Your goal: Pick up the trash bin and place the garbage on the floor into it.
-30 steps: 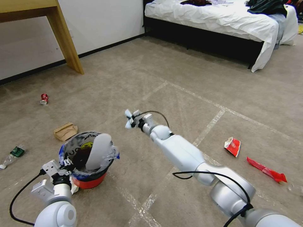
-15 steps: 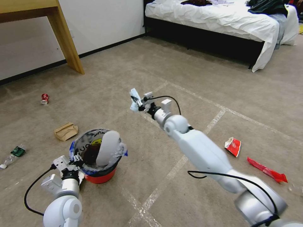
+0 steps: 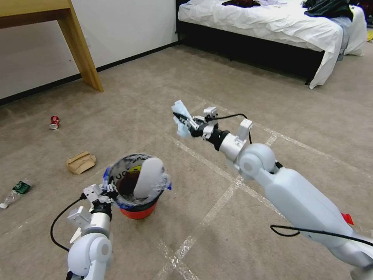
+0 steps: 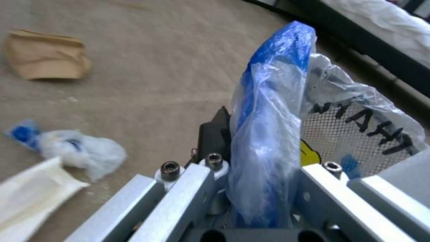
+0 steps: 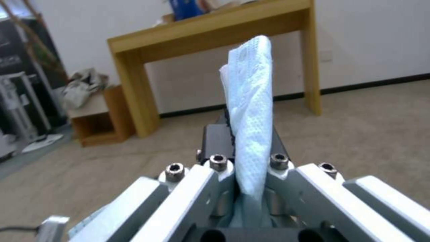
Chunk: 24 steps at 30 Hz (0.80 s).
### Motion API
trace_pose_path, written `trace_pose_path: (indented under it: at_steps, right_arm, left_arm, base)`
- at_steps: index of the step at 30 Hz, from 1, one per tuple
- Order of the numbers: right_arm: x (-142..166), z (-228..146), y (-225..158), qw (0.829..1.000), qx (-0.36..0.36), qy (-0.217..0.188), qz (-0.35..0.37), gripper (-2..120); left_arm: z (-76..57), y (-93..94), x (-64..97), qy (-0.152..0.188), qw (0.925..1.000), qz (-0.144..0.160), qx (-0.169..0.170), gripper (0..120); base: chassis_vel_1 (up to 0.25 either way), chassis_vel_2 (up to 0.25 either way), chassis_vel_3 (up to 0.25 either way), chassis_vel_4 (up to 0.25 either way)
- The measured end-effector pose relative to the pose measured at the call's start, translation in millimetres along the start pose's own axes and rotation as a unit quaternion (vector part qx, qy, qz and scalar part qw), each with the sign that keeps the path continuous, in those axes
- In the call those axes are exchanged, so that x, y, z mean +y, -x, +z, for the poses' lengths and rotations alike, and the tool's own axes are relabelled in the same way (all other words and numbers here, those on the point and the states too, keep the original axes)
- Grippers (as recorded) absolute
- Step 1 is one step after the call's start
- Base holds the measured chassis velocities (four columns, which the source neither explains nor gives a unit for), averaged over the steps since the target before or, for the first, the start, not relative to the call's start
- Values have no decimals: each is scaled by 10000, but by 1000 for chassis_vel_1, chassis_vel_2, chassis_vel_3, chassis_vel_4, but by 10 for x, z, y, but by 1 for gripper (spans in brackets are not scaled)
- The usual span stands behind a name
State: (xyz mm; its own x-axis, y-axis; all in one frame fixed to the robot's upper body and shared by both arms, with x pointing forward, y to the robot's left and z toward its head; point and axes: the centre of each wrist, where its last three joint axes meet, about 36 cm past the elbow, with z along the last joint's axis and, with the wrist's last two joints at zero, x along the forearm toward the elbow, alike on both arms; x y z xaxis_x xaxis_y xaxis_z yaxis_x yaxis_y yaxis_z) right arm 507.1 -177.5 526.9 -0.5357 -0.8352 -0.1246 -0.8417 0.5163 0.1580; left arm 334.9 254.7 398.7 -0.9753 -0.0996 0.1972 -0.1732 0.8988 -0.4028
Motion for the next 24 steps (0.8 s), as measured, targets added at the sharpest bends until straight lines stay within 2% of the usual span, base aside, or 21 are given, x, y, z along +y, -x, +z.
trace_pose_path:
  at_steps: [4,15,17,19,20,22,24]
  right_arm:
    - [70,126,-42,9998,107,-58,-154,1]
    - [163,360,-135,9974,388,-377,-481,1]
    - [167,383,-149,9963,442,-471,-570,5]
    - [170,419,-178,9948,522,-570,-662,17]
    - [170,419,-178,9948,522,-570,-662,17]
    - [174,438,-209,9939,572,-612,-717,27]
    - [172,449,-223,9936,593,-635,-719,31]
  left_arm:
    - [40,-8,-91,-29,9998,170,68,4]
    - [63,-39,-194,-105,9994,297,145,4]
    - [57,-41,-201,-121,9994,300,145,4]
    - [47,-47,-211,-134,9993,304,142,4]
    - [47,-47,-211,-134,9993,304,142,4]
    - [32,-54,-216,-145,9994,301,133,4]
    - [22,-59,-219,-153,9993,306,125,4]
  base:
    - [0,0,0,0]
    - [0,0,0,0]
    - [0,0,0,0]
    - [0,0,0,0]
    - [0,0,0,0]
    - [0,0,0,0]
    - [0,0,0,0]
